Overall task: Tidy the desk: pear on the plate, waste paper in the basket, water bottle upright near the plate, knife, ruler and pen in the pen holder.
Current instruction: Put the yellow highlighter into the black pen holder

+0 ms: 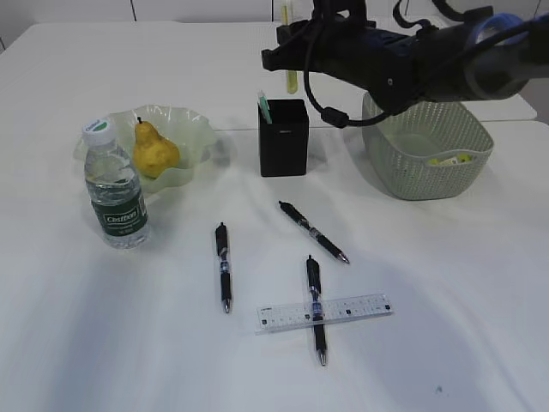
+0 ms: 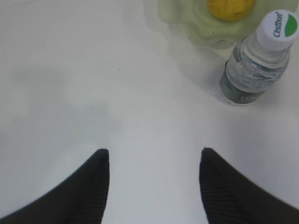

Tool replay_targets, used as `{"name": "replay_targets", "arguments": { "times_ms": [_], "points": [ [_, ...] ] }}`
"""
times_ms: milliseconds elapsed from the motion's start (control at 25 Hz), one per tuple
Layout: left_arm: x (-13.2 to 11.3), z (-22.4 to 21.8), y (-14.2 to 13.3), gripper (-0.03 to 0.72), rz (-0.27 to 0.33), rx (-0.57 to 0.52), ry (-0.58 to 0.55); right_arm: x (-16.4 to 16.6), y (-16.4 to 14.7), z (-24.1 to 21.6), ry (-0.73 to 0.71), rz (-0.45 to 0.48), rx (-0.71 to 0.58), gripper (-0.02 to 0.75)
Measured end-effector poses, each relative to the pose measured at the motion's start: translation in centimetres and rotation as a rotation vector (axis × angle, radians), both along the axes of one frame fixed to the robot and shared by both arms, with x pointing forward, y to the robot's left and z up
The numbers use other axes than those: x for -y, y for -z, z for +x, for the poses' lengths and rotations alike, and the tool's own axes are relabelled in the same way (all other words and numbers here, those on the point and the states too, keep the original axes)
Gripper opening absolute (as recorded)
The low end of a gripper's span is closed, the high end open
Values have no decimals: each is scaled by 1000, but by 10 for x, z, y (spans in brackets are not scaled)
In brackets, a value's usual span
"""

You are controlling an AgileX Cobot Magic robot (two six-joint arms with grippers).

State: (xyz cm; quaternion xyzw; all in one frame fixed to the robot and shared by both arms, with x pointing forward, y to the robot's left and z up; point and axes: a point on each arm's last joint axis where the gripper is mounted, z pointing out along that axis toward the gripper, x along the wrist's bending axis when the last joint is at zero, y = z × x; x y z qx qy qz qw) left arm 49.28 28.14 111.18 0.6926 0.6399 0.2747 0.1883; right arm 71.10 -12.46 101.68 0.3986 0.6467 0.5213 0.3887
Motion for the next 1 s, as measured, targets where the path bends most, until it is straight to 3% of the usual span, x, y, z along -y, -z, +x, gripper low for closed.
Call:
{"name": "replay_targets", "arguments": {
  "times_ms": [320, 1000],
  "points": [
    [0, 0, 1, 424, 0, -2, 0, -8, 9, 22, 11, 56, 9, 146],
    [1, 3, -2, 419, -2, 36, 9, -1, 53, 46, 45, 22, -87, 146]
  ]
}}
